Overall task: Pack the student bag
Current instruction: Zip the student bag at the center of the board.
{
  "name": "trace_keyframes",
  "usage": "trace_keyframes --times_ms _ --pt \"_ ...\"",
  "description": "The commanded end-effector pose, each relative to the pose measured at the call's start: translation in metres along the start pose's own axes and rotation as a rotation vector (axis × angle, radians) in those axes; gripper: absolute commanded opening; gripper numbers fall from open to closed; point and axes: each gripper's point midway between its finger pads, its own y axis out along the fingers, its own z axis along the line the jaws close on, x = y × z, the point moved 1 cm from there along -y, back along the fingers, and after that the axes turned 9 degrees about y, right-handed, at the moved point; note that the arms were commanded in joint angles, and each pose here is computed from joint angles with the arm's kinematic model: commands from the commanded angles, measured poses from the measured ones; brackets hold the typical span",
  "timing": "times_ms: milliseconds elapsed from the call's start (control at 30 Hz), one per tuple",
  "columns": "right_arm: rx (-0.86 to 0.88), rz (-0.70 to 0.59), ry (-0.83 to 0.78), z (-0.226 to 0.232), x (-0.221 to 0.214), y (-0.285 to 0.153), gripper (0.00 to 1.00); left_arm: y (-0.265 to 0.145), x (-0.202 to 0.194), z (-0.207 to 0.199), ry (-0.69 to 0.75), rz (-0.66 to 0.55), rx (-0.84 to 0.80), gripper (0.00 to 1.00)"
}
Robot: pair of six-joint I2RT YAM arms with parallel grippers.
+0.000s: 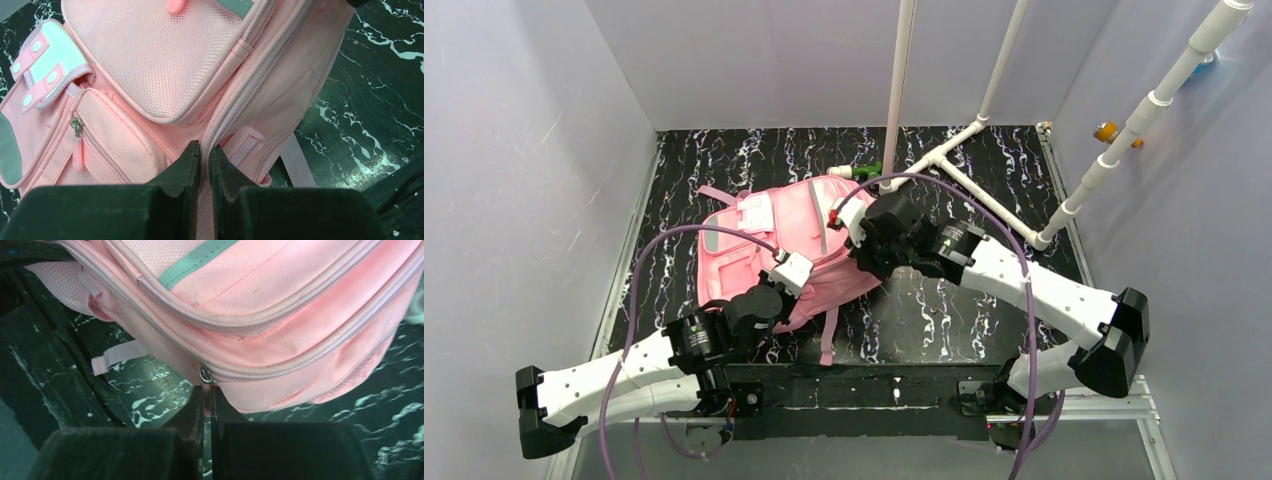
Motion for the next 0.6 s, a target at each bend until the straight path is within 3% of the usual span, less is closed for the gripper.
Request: trace_keyframes --times_ms 0,233,567 --pt "-0.278 -0.049 0.206 -0.058 -0.042 -0.004 0.05 -0.020 -0.021 0.052 0.047 0.098 0.228 0.00" --pt "-0.203 -0.334 0.222 -0.050 -0.033 0.011 0.32 -0.022 -0.019 0.051 0.027 0.073 0.211 0.00" --pt "-0.137 -0.331 0.236 -0.037 -0.031 0.014 0.50 -0.020 -0.019 0.047 0.015 0.073 0.198 0.00"
